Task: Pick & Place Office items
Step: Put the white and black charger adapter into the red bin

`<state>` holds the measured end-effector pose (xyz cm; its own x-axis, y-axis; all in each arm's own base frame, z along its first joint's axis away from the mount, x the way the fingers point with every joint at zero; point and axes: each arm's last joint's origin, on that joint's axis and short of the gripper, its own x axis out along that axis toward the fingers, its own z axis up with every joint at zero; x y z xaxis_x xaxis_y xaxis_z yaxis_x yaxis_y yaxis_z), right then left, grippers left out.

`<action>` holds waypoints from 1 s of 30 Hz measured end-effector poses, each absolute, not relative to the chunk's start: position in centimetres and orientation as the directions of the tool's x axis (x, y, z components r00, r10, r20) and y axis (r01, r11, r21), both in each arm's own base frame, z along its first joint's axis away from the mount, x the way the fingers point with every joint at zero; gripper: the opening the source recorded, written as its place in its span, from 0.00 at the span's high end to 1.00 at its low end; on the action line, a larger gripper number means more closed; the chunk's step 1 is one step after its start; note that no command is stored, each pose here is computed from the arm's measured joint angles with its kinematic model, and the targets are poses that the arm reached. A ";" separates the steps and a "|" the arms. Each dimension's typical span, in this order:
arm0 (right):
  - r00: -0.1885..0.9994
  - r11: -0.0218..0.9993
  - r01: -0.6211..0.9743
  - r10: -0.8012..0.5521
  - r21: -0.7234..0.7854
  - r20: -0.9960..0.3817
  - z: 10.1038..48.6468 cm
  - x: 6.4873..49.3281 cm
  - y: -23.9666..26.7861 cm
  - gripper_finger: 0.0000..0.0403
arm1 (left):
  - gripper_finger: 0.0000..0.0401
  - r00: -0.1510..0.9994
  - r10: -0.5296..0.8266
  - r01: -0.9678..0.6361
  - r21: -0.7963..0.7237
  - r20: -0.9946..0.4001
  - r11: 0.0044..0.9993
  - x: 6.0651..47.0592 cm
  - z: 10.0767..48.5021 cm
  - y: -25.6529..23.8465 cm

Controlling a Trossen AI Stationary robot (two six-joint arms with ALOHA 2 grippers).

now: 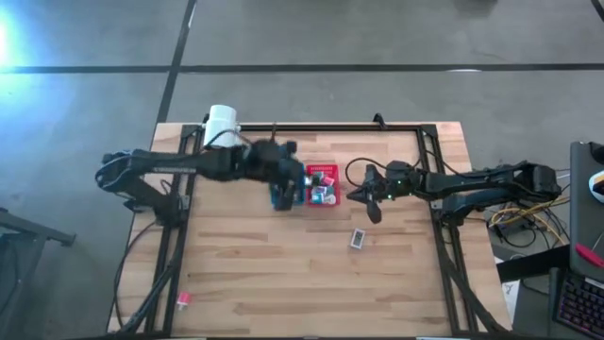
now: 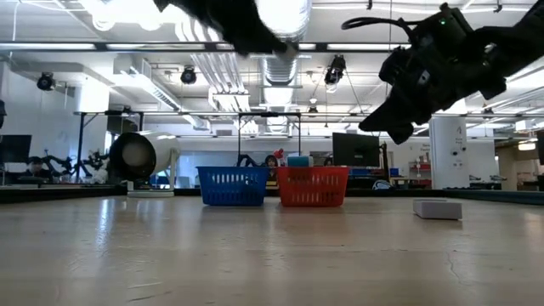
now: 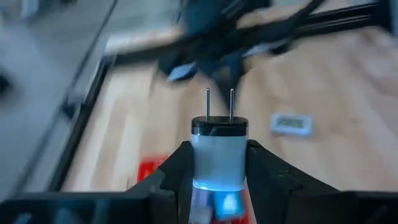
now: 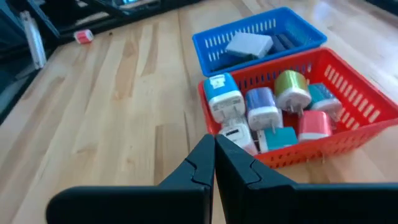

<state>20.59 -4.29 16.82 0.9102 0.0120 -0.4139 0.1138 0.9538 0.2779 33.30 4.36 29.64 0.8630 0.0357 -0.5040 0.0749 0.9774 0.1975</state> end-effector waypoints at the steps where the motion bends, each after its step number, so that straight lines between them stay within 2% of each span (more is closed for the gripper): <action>1: 0.916 0.956 0.108 0.010 0.272 -0.400 16.7 20.5 -4.2 0.98 | 0.71 0.849 0.051 0.038 0.156 -0.526 0.987 33.5 28.9 5.3; 4: 0.931 0.963 0.095 0.003 0.251 -0.366 16.6 20.3 -4.2 0.98 | 0.71 0.816 0.055 0.001 0.097 -0.576 0.995 34.4 26.7 7.2; 9: 0.934 0.967 0.108 -0.018 0.232 -0.357 16.9 20.6 -4.4 0.98 | 0.71 0.789 0.035 0.017 0.080 -0.613 0.997 36.8 24.3 7.8; 17: 0.931 0.967 0.105 -0.014 0.231 -0.364 16.9 20.6 -4.3 0.98 | 0.71 0.771 0.026 0.034 0.082 -0.636 0.996 40.5 23.5 8.8; 26: 0.926 0.969 0.104 -0.011 0.226 -0.377 16.7 20.5 -4.3 0.98 | 0.71 0.678 0.040 -0.046 0.012 -0.734 0.999 40.2 22.5 9.7; 28: 0.925 0.969 0.103 -0.011 0.224 -0.380 16.7 20.5 -4.3 0.98 | 0.67 0.675 0.051 -0.063 0.012 -0.736 0.998 40.2 22.5 9.8; 30: 0.925 0.969 0.103 -0.010 0.225 -0.381 16.7 20.5 -4.3 0.98 | 0.55 0.682 0.055 -0.072 0.007 -0.729 0.997 40.2 22.6 10.0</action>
<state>20.52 -4.32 16.66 0.9245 -0.0096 -0.3810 0.1028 0.9689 0.2251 40.22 10.01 22.56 0.6822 0.0546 -0.7291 -0.0721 0.9974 0.0072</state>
